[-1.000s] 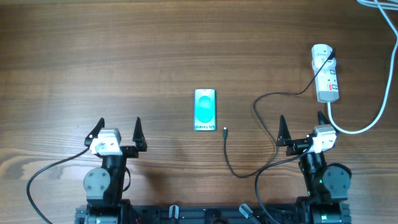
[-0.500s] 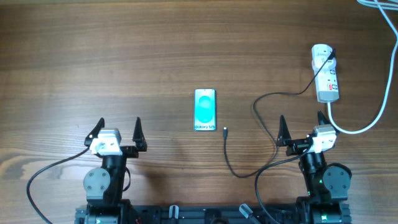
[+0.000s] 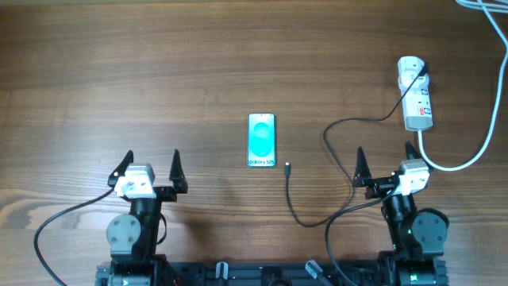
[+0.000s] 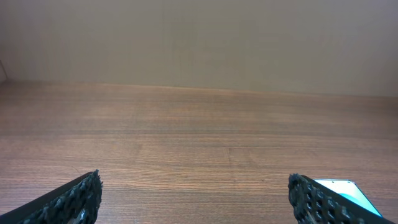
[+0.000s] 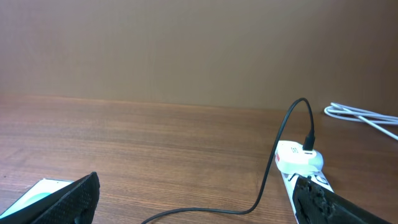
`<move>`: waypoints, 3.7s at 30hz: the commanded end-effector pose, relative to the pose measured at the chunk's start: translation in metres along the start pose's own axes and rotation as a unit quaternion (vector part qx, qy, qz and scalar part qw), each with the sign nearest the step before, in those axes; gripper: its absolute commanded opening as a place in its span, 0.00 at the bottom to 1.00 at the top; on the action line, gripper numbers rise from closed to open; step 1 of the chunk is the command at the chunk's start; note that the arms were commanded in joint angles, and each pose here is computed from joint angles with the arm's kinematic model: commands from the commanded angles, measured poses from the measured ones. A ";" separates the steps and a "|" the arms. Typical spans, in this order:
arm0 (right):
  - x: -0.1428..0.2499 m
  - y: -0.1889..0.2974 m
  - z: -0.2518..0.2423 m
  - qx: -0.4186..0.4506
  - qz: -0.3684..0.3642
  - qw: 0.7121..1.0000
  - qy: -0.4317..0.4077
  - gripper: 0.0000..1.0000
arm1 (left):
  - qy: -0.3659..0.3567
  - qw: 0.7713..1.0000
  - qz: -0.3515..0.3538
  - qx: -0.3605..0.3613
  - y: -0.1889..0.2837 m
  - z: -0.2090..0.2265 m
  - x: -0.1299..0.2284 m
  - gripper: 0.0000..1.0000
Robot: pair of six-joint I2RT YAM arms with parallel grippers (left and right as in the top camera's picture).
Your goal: Plug charger to phone and switch on socket
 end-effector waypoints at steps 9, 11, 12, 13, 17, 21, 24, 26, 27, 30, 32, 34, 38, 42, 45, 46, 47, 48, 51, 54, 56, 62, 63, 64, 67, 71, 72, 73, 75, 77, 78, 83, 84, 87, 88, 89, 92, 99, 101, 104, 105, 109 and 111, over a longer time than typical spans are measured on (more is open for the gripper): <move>-0.002 0.000 -0.001 0.007 -0.004 1.000 0.003 1.00 | -0.007 1.000 -0.001 -0.004 0.000 0.001 0.002 1.00; -0.002 0.000 -0.001 0.007 -0.004 1.000 0.003 1.00 | -0.006 1.000 0.000 0.014 0.000 -0.003 0.002 1.00; -0.002 0.000 -0.001 0.007 -0.004 1.000 0.003 1.00 | -0.006 1.000 0.001 0.029 0.000 -0.007 0.002 1.00; -0.002 0.000 -0.001 0.007 -0.004 1.000 0.003 1.00 | -0.006 0.997 -0.001 0.078 0.001 -0.020 0.001 1.00; -0.002 0.000 -0.001 0.007 -0.004 1.000 0.003 1.00 | -0.007 0.994 -0.005 0.108 0.003 -0.028 -0.002 1.00; -0.002 0.000 -0.001 0.007 -0.004 1.000 0.003 1.00 | -0.024 0.973 -0.063 0.223 0.015 -0.058 -0.026 1.00; -0.002 0.000 -0.001 0.007 -0.004 1.000 0.003 1.00 | -0.011 0.963 -0.095 0.253 0.025 -0.067 -0.051 1.00; -0.002 0.000 -0.001 0.007 -0.004 1.000 0.003 1.00 | -0.011 0.962 -0.099 0.253 0.030 -0.068 -0.065 1.00; -0.002 0.000 -0.001 0.007 -0.004 1.000 0.003 1.00 | -0.011 0.963 -0.096 0.253 0.032 -0.069 -0.073 1.00; -0.002 0.000 -0.001 0.007 -0.004 1.000 0.003 1.00 | 0.000 0.967 -0.054 0.248 0.035 -0.071 -0.094 1.00; -0.002 0.000 -0.001 0.007 -0.004 1.000 0.003 1.00 | 0.020 0.973 0.021 0.231 0.030 -0.069 -0.103 1.00; -0.002 0.000 -0.001 0.007 -0.004 1.000 0.003 1.00 | 0.030 0.970 0.093 0.222 0.024 -0.070 -0.106 1.00; -0.002 0.000 -0.001 0.007 -0.004 1.000 0.003 1.00 | 0.067 0.940 0.204 0.264 0.013 -0.086 -0.129 1.00; -0.002 0.000 -0.001 0.007 -0.004 1.000 0.003 1.00 | 0.115 0.908 0.262 0.308 0.002 -0.100 -0.141 1.00; -0.002 0.000 -0.001 0.007 -0.004 1.000 0.003 1.00 | 0.134 0.898 0.290 0.302 -0.011 -0.100 -0.137 1.00; -0.002 0.000 -0.001 0.007 -0.004 1.000 0.003 1.00 | 0.145 0.895 0.304 0.292 -0.015 -0.099 -0.135 1.00; -0.002 0.000 -0.001 0.007 -0.004 1.000 0.003 1.00 | 0.156 0.892 0.317 0.283 -0.018 -0.098 -0.133 1.00; -0.002 0.000 -0.001 0.007 -0.004 1.000 0.003 1.00 | 0.162 0.888 0.330 0.277 -0.021 -0.097 -0.131 1.00; -0.002 0.000 -0.001 0.007 -0.004 1.000 0.003 1.00 | 0.169 0.877 0.382 0.239 -0.026 -0.093 -0.132 1.00; -0.002 0.000 -0.001 0.007 -0.004 1.000 0.003 1.00 | 0.139 0.876 0.426 0.177 -0.032 -0.088 -0.134 1.00; -0.002 0.000 -0.001 0.007 -0.004 1.000 0.003 1.00 | 0.112 0.873 0.451 0.152 -0.034 -0.091 -0.136 1.00; -0.002 0.000 -0.001 0.007 -0.004 1.000 0.003 1.00 | 0.058 0.856 0.503 0.103 -0.044 -0.119 -0.123 1.00; -0.002 0.000 -0.001 0.007 -0.004 1.000 0.003 1.00 | 0.052 0.852 0.508 0.117 -0.045 -0.128 -0.119 1.00; -0.002 0.000 -0.001 0.007 -0.004 1.000 0.003 1.00 | 0.049 0.849 0.511 0.126 -0.046 -0.134 -0.117 1.00; -0.002 0.000 -0.001 0.007 -0.004 1.000 0.003 1.00 | 0.041 0.833 0.528 0.161 -0.043 -0.155 -0.108 1.00; -0.002 0.000 -0.001 0.007 -0.004 1.000 0.003 1.00 | 0.057 0.819 0.552 0.149 -0.044 -0.168 -0.096 1.00; -0.002 0.000 -0.001 0.007 -0.004 1.000 0.003 1.00 | 0.068 0.816 0.557 0.136 -0.045 -0.169 -0.093 1.00; -0.002 0.000 -0.001 0.007 -0.004 1.000 0.003 1.00 | 0.083 0.812 0.566 0.115 -0.046 -0.168 -0.089 1.00; -0.002 0.000 -0.001 0.007 -0.004 1.000 0.003 1.00 | 0.100 0.802 0.582 0.091 -0.050 -0.170 -0.079 1.00; -0.002 0.000 -0.001 0.007 -0.004 1.000 0.003 1.00 | 0.107 0.792 0.597 0.074 -0.055 -0.171 -0.070 0.99; -0.002 0.000 -0.001 0.007 -0.004 1.000 0.003 1.00 | 0.110 0.786 0.605 0.065 -0.057 -0.171 -0.066 1.00; -0.002 0.000 -0.001 0.007 -0.004 1.000 0.003 1.00 | 0.069 0.773 0.630 0.013 -0.073 -0.172 -0.061 0.99; -0.002 0.000 -0.001 0.007 -0.004 1.000 0.003 1.00 | 0.058 0.774 0.631 -0.006 -0.078 -0.171 -0.063 0.99; -0.002 0.000 -0.001 0.007 -0.004 1.000 0.003 1.00 | 0.035 0.773 0.632 -0.046 -0.095 -0.174 -0.061 1.00; -0.002 0.000 -0.001 0.007 -0.004 1.000 0.003 1.00 | 0.036 0.770 0.635 -0.049 -0.100 -0.176 -0.058 1.00; -0.002 0.000 -0.001 0.007 -0.004 1.000 0.003 1.00 | 0.038 0.768 0.637 -0.054 -0.105 -0.179 -0.053 1.00; -0.002 0.000 -0.001 0.007 -0.004 1.000 0.003 1.00 | 0.052 0.765 0.639 -0.064 -0.120 -0.185 -0.035 1.00; -0.002 0.000 -0.001 0.007 -0.004 1.000 0.003 1.00 | 0.056 0.746 0.660 -0.071 -0.136 -0.194 0.001 1.00; -0.002 0.000 -0.001 0.007 -0.004 1.000 0.003 1.00 | 0.052 0.741 0.665 -0.074 -0.138 -0.195 0.009 1.00; -0.002 0.000 -0.001 0.007 -0.004 1.000 0.003 1.00 | 0.044 0.737 0.671 -0.072 -0.141 -0.201 0.022 1.00; -0.002 0.000 -0.001 0.007 -0.004 1.000 0.003 1.00 | 0.041 0.736 0.672 -0.070 -0.141 -0.204 0.027 1.00; -0.002 0.000 -0.001 0.007 -0.004 1.000 0.003 1.00 | 0.026 0.730 0.680 -0.065 -0.140 -0.214 0.041 1.00; -0.002 0.000 -0.001 0.007 -0.004 1.000 0.003 1.00 | 0.008 0.726 0.685 -0.053 -0.139 -0.217 0.048 1.00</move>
Point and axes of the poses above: each gripper's point midway between its finger pads, its own y axis back along the fingers, its own z axis along the line the jaws close on, x = y × z, the point moved 4 cm from there along y, back along the fingers, and after that the axes turned 2 degrees about y, right-handed, at the moved point
